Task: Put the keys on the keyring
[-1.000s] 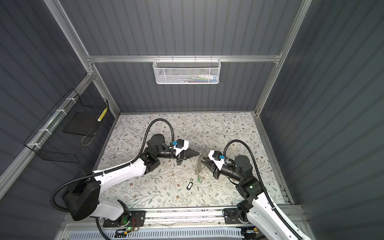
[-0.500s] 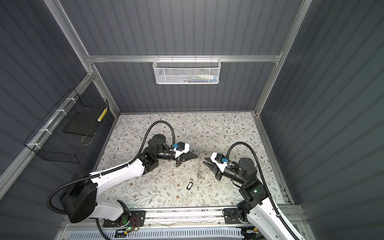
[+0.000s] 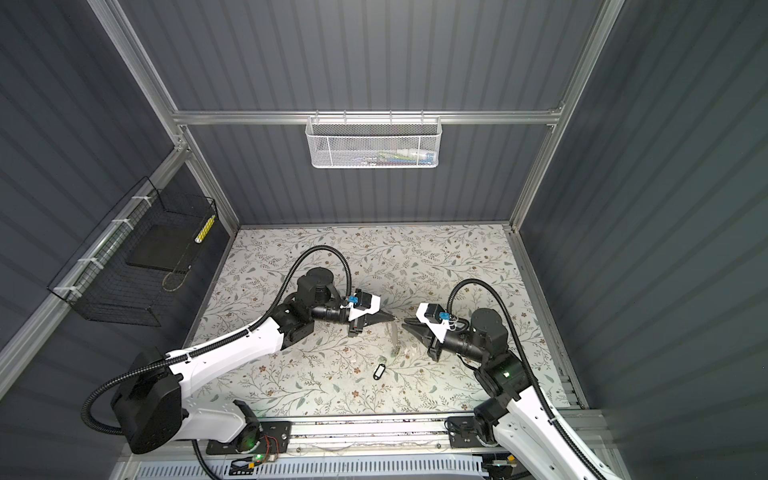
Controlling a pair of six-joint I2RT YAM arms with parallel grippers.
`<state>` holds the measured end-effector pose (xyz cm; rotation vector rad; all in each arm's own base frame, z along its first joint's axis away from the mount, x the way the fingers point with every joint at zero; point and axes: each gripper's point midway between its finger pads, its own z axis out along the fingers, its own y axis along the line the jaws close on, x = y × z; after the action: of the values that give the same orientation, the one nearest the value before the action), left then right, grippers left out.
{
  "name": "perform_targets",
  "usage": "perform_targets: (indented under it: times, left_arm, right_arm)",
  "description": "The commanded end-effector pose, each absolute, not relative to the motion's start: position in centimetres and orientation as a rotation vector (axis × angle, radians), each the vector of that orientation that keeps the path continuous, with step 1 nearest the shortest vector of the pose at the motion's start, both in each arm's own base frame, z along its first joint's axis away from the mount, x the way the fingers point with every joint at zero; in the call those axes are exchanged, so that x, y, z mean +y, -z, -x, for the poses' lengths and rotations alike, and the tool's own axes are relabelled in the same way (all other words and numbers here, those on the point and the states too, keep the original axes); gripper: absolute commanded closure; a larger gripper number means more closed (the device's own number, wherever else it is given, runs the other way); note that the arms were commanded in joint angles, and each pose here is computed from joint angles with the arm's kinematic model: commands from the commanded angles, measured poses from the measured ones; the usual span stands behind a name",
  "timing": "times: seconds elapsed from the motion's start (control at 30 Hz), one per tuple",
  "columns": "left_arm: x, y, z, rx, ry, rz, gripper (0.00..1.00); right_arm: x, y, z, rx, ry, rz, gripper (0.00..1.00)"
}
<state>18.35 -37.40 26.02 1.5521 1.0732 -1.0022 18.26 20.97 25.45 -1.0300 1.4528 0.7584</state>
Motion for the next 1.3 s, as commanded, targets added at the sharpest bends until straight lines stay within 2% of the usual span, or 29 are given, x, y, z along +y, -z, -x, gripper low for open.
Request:
perform_targets:
  times: [0.0, 0.43, 0.63, 0.77, 0.8, 0.83, 0.97, 1.07, 1.27]
  left_arm:
    - [-37.5, -28.6, -17.9, 0.986, 0.971, -1.554, 1.00]
    - [-38.1, -28.9, -17.4, 0.965, 1.002, -1.566, 1.00]
    - [-38.0, -29.0, -17.1, 0.963, 1.019, -1.569, 1.00]
    - [-38.0, -29.1, -17.1, 0.968, 1.019, -1.568, 1.00]
    - [-37.9, -29.1, -17.2, 0.978, 1.009, -1.569, 0.98]
    - [-37.7, -28.9, -17.3, 0.990, 0.990, -1.573, 0.90]
    - [-36.7, -29.1, -18.2, 1.040, 0.876, -1.561, 0.70]
    - [-36.0, -29.3, -18.7, 1.057, 0.823, -1.556, 0.66]
    - [-35.6, -28.9, -18.4, 1.066, 0.791, -1.633, 0.67]
  right_arm:
    - [21.4, -27.4, -17.7, 1.389, -0.796, 1.037, 0.84]
    - [22.2, -27.1, -18.1, 1.387, -0.818, 1.033, 0.85]
    - [22.4, -26.8, -18.2, 1.388, -0.819, 1.042, 0.91]
    - [22.4, -26.7, -18.1, 1.391, -0.812, 1.053, 1.00]
    - [22.4, -26.7, -18.0, 1.391, -0.806, 1.054, 1.00]
    - [22.3, -26.6, -18.0, 1.394, -0.804, 1.055, 1.00]
    - [22.0, -26.6, -17.9, 1.399, -0.781, 1.056, 1.00]
    - [21.9, -26.5, -18.0, 1.418, -0.774, 1.062, 1.00]
    - [22.0, -26.6, -18.0, 1.451, -0.777, 1.077, 1.00]
